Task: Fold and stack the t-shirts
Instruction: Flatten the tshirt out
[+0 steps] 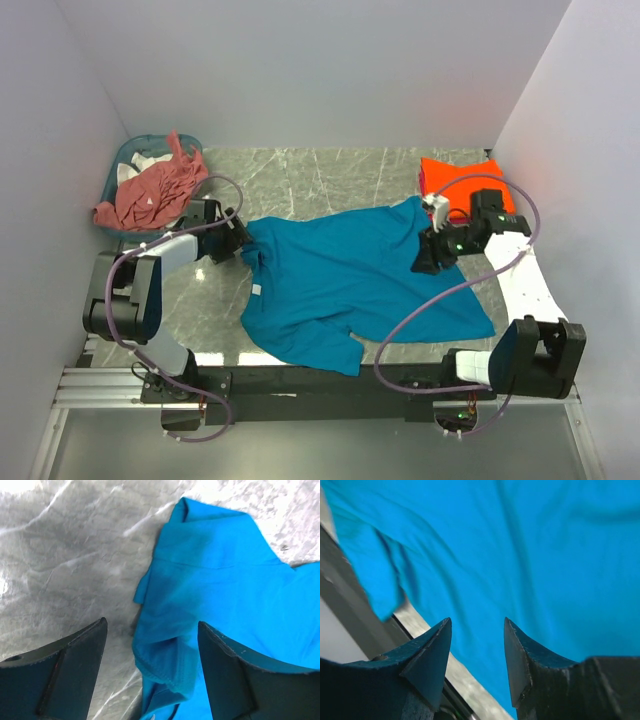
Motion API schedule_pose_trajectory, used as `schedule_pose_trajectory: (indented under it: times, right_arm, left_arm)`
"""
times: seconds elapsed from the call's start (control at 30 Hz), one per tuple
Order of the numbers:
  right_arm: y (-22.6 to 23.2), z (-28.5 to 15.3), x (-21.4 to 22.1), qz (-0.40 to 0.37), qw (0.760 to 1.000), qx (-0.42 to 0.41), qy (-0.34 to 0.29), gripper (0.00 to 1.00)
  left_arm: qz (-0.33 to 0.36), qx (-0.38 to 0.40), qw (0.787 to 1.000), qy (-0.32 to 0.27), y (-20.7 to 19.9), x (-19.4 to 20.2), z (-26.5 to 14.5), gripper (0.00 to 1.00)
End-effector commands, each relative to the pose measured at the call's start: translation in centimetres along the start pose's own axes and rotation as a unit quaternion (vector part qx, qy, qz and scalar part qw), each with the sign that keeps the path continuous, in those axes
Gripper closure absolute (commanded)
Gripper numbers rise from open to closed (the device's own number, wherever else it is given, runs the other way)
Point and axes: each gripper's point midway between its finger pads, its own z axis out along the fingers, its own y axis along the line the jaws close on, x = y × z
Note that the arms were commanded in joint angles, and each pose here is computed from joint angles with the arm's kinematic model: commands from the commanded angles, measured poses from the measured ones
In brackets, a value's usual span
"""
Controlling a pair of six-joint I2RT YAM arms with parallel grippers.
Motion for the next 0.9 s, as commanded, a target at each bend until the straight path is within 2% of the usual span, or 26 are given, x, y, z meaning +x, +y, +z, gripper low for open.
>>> schedule_pose_trajectory:
  times: [0.0,0.23,0.6,0.8,0.87]
  right_arm:
    - [2.0,0.1,-5.4,-0.005,0.998,-0.029,-0.058,0.47]
    - [3.0,1.4,-6.0,0.011,0.996,-0.05,-0.07,0.47]
    - [3.9,1.7,-5.6,-0.009,0.995,-0.055,-0.078,0.46]
    - [4.1,1.9,-5.1,-0.009,0.995,-0.062,-0.074,0.46]
    - [4.2,1.8,-5.1,-0.011,0.995,-0.063,-0.076,0.46]
  left_arm:
    - [0.003,0.025,1.0,-0.016,-1.1,-0.7,0.0,0.22]
    - [-0.004,0.02,1.0,-0.006,-0.9,-0.5,1.2,0.26]
    - [0.013,-0.002,1.0,0.006,-1.4,-0.2,3.4,0.3]
    - [0.034,-0.015,0.999,0.001,-2.2,-1.4,4.4,0.41]
    - [0.046,-0.014,0.999,-0.007,-2.9,-2.0,4.6,0.5]
